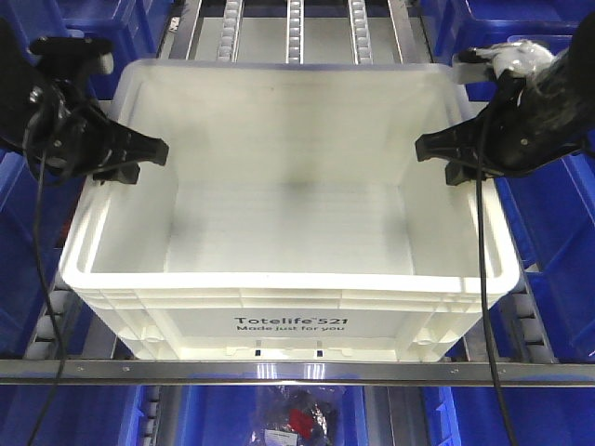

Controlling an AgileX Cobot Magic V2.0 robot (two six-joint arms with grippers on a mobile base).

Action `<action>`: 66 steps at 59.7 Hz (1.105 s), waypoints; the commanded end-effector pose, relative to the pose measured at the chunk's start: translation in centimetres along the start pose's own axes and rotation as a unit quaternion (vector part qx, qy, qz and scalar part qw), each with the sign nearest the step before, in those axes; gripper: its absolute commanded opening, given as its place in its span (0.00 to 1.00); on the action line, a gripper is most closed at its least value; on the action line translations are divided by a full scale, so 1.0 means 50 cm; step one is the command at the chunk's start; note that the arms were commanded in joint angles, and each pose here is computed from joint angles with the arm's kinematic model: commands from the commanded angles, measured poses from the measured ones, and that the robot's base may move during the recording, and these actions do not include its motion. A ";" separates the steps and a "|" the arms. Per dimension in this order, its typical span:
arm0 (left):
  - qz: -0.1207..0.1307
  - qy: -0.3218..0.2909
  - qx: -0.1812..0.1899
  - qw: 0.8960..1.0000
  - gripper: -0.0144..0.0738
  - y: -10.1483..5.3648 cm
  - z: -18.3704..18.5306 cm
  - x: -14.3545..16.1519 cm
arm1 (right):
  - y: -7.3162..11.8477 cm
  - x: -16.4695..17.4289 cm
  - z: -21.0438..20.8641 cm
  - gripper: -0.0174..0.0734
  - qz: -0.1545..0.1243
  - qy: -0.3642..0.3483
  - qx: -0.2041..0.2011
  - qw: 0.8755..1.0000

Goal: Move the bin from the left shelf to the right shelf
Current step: 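Close both grippers on the side rims and pull the tote off the shelf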

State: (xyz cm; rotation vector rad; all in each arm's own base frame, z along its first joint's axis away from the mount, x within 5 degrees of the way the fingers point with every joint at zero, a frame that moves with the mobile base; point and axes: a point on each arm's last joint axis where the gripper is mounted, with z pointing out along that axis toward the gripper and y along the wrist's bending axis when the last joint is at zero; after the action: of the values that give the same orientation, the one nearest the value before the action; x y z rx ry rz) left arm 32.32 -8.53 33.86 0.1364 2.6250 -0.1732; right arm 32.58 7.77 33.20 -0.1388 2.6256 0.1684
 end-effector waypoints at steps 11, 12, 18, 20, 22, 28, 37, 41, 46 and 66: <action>-0.034 -0.104 0.045 0.993 0.16 -0.016 -0.164 -0.013 | 0.004 -0.025 -0.166 0.19 -0.004 -0.119 -0.009 0.993; -0.036 -0.103 0.046 0.993 0.16 -0.016 -0.166 -0.012 | 0.004 -0.023 -0.173 0.19 -0.002 -0.123 -0.010 0.992; -0.040 -0.093 0.045 0.994 0.16 -0.015 -0.173 -0.001 | 0.004 -0.017 -0.198 0.19 0.010 -0.139 -0.014 0.990; -0.039 -0.087 0.045 0.994 0.16 -0.017 -0.172 0.005 | 0.004 -0.014 -0.207 0.19 0.011 -0.144 -0.014 0.989; -0.037 -0.084 0.045 0.995 0.16 -0.020 -0.172 0.012 | 0.004 -0.010 -0.213 0.19 0.011 -0.146 -0.015 0.989; -0.028 -0.081 0.046 0.995 0.16 -0.030 -0.165 0.032 | 0.001 0.009 -0.213 0.19 0.012 -0.154 -0.016 0.988; -0.030 -0.087 0.054 0.994 0.16 -0.043 -0.160 0.063 | -0.006 0.058 -0.181 0.19 0.024 -0.148 -0.016 0.989; -0.030 -0.085 0.059 0.994 0.16 -0.048 -0.158 0.076 | -0.008 0.076 -0.181 0.19 0.026 -0.147 -0.017 0.989; -0.020 -0.081 0.063 0.994 0.16 -0.056 -0.154 0.094 | -0.010 0.091 -0.190 0.19 0.023 -0.149 -0.017 0.988; -0.021 -0.084 0.079 0.993 0.16 -0.065 -0.151 0.140 | -0.018 0.161 -0.215 0.19 0.015 -0.184 -0.019 0.983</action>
State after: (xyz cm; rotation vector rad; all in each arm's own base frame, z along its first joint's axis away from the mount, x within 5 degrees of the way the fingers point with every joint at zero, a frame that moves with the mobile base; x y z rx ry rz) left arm 22.71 -10.04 34.73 0.0983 2.6114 -0.3154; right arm 20.89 5.03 35.83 -0.0777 2.4949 0.1986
